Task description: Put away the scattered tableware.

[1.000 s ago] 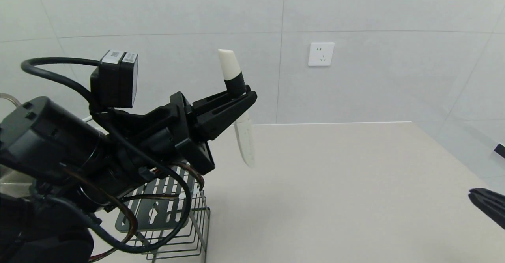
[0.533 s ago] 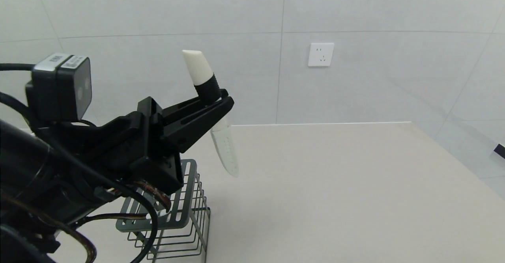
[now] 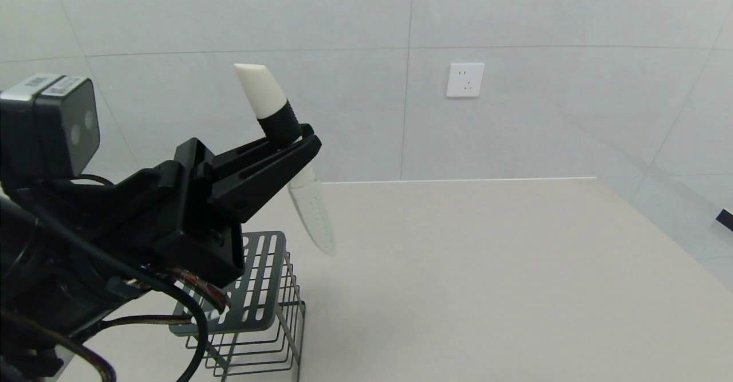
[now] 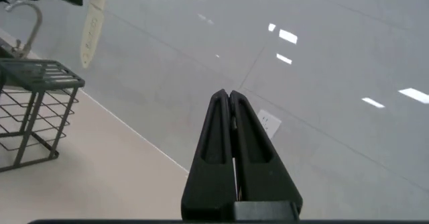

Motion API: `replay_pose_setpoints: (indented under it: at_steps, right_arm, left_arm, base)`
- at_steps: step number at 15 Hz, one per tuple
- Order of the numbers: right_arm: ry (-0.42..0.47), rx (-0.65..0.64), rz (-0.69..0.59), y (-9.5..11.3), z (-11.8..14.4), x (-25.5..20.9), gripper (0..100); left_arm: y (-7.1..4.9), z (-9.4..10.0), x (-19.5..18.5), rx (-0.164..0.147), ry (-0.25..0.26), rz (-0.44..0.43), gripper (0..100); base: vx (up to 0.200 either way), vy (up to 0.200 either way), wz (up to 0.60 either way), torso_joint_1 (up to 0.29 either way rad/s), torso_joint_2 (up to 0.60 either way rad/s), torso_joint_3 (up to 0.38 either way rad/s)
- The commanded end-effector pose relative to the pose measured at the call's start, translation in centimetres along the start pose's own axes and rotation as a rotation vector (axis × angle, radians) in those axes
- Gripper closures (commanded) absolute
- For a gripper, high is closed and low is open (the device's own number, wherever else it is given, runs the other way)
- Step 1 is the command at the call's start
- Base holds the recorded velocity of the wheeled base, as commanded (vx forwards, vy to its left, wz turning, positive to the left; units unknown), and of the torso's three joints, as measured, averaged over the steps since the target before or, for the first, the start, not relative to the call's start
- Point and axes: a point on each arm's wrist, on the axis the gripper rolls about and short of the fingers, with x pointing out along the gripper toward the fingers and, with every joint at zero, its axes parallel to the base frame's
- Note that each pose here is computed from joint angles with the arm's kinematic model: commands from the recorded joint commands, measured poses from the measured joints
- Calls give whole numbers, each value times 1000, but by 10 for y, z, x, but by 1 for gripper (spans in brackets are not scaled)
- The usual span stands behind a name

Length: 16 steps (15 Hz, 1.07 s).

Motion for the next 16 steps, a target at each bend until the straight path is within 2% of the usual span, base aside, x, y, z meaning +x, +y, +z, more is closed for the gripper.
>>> replay_pose_setpoints:
  at_steps: [1, 3, 6, 8, 9, 11, 12, 14, 15, 16]
  right_arm:
    - [121, 70, -105, 12, -17, -14, 100]
    - [298, 206, -229, 14, -34, -17, 100]
    - [531, 314, -356, 20, -54, -26, 100]
    - [522, 315, -377, 19, -53, -25, 100]
    - [524, 317, -385, 19, -54, -25, 100]
    - [590, 305, -494, 19, -57, -28, 100]
    - [593, 319, -499, 19, -58, -29, 100]
    - [589, 344, -508, 19, -58, -29, 100]
    - [571, 377, -505, 19, -58, -30, 100]
    - [522, 371, -498, 21, -57, -34, 100]
  left_arm:
    - [4, 1, -1, 11, -2, 14, 100]
    - [4, 4, -2, 16, -10, 17, 100]
    - [9, 6, -8, 31, -8, 44, 100]
    - [6, 3, -16, 20, 16, 57, 100]
    - [6, 7, -21, 26, 8, 65, 100]
    - [6, 13, -20, 42, -7, 67, 100]
    - [10, 17, -22, 51, 1, 94, 100]
    - [11, 19, -25, 50, 22, 109, 100]
    - [11, 21, -24, 60, 30, 109, 100]
    - [14, 24, -20, 93, 35, 118, 100]
  base:
    - [0, 0, 0, 0, 0, 0]
    - [0, 0, 0, 0, 0, 0]
    - [0, 0, 0, 0, 0, 0]
    - [0, 0, 0, 0, 0, 0]
    - [0, 0, 0, 0, 0, 0]
    - [0, 0, 0, 0, 0, 0]
    - [0, 0, 0, 0, 0, 0]
    - [0, 0, 0, 0, 0, 0]
    - [0, 0, 0, 0, 0, 0]
    - [0, 0, 0, 0, 0, 0]
